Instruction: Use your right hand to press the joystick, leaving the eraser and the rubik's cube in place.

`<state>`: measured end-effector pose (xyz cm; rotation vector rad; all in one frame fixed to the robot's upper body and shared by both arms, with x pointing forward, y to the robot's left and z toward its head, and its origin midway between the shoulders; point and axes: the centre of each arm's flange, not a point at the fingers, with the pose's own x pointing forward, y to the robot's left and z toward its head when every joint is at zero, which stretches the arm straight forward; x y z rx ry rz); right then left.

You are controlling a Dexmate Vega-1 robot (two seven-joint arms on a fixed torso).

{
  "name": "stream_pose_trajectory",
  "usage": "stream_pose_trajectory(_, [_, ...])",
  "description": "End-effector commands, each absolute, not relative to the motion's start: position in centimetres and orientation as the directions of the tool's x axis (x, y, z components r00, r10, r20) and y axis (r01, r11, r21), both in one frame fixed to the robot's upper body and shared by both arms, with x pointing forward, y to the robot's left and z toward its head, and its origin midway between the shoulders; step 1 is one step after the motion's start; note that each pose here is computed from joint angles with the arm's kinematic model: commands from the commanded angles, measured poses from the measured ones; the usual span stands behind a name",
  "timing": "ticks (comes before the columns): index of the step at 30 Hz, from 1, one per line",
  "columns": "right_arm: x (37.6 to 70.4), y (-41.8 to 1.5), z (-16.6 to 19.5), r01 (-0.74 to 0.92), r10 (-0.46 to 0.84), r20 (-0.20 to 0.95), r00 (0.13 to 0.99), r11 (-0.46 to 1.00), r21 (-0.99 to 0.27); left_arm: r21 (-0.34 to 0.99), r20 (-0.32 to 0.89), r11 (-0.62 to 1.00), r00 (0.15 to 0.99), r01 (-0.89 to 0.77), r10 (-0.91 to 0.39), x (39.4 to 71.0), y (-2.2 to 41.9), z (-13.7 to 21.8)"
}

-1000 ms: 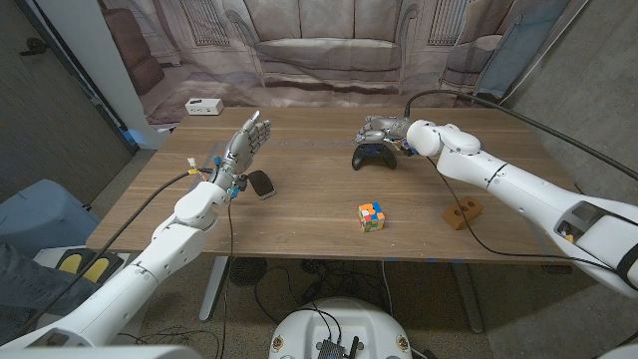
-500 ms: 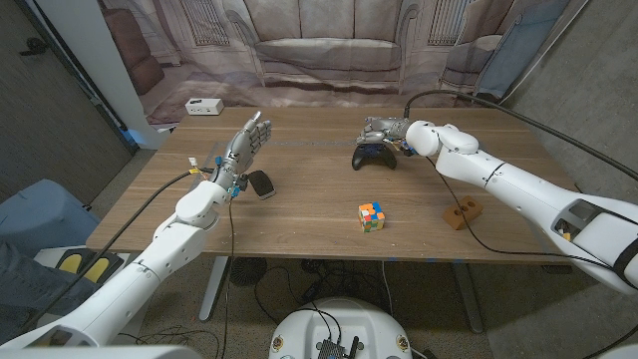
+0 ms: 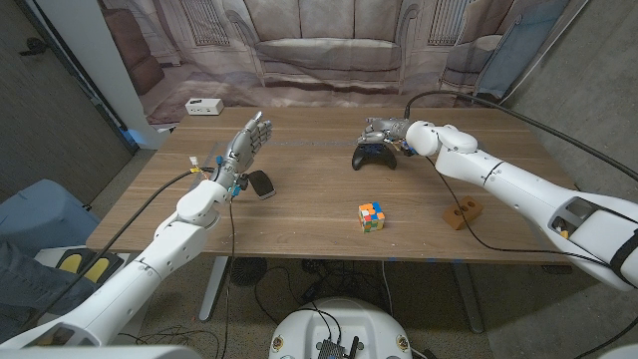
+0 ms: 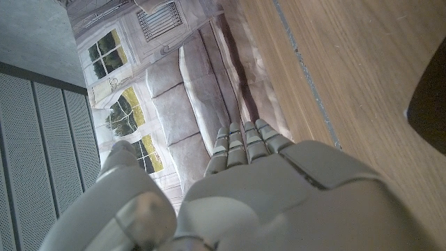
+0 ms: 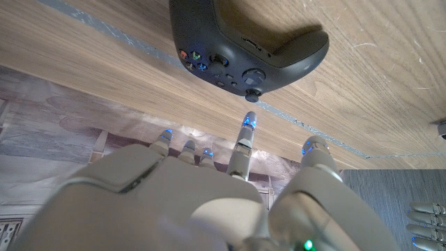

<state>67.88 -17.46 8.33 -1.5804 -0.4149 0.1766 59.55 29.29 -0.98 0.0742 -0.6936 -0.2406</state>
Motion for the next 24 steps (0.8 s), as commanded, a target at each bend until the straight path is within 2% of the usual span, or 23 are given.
stream_pose_trajectory(1, [68.26, -17.55, 8.51, 0.161, 0.371, 0.152, 0.916, 0.009, -0.987, 0.154, 0.621, 0.967, 0.741, 0.202, -0.254, 60.32, 29.19, -0.51])
stream_pose_trajectory(24, [68.2, -17.47, 8.4, 0.168, 0.379, 0.16, 0.912, 0.012, -0.986, 0.156, 0.619, 0.966, 0.741, 0.208, -0.26, 60.97, 29.05, -0.1])
